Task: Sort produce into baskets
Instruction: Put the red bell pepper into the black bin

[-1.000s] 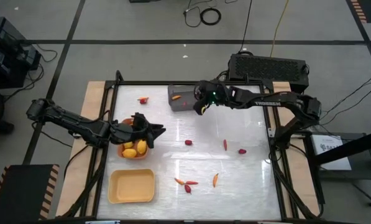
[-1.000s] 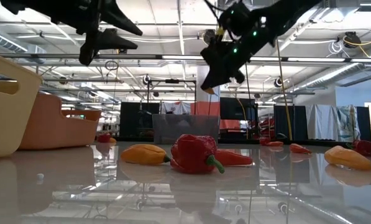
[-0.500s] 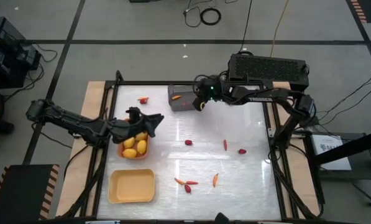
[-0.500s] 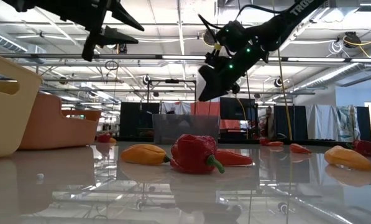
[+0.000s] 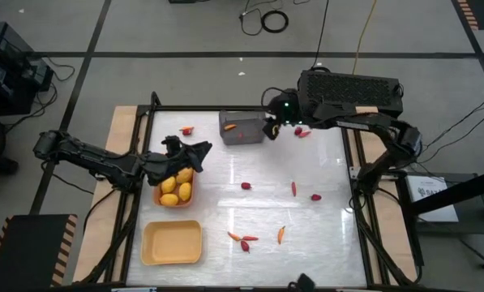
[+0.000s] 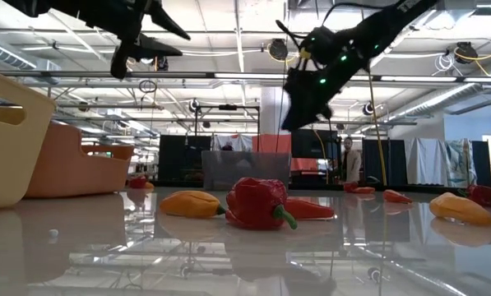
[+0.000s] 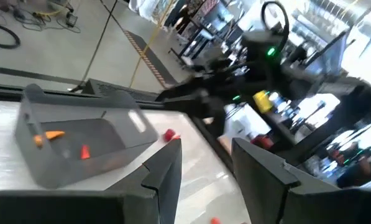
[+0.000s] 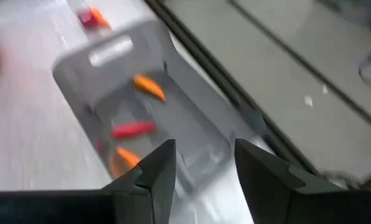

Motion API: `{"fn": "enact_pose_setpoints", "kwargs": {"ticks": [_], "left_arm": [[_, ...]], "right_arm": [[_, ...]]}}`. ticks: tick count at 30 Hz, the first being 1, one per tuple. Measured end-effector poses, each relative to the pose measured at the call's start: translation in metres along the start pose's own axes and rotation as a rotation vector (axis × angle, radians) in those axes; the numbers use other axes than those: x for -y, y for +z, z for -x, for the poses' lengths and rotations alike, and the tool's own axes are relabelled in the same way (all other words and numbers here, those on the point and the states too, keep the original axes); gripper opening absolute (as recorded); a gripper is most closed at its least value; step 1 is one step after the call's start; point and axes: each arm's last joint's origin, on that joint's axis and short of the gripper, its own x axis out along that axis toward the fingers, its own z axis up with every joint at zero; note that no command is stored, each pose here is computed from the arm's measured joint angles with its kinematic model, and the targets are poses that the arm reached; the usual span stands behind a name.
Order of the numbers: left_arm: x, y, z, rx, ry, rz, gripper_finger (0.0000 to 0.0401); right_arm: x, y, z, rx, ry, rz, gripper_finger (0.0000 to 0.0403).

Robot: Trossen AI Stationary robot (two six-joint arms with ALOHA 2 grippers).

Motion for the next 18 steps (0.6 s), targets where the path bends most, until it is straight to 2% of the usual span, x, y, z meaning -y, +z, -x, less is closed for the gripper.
{"fn": "enact_pose_setpoints", "kwargs": {"ticks": [4,8,13,18], "left_arm": [[-0.004,-0.002,-0.001,-0.023,0.03,-0.042,0.0148],[-0.008,-0.004,-0.003,-0.061,0.04,-0.068,0.0148],[-0.013,-0.004,-0.007,-0.136,0.015,-0.107,0.0148],[-0.018,-0.002,-0.012,-0.183,-0.002,-0.113,0.0148]], "right_arm": [[0.018,-0.009,0.022,-0.123,-0.045,-0.1,0.017],[0.041,-0.023,0.035,-0.274,-0.105,-0.148,0.0182],[0.065,-0.043,0.043,-0.472,-0.132,-0.115,0.0203],[0.08,-0.055,0.045,-0.577,-0.114,-0.031,0.0233]]}}
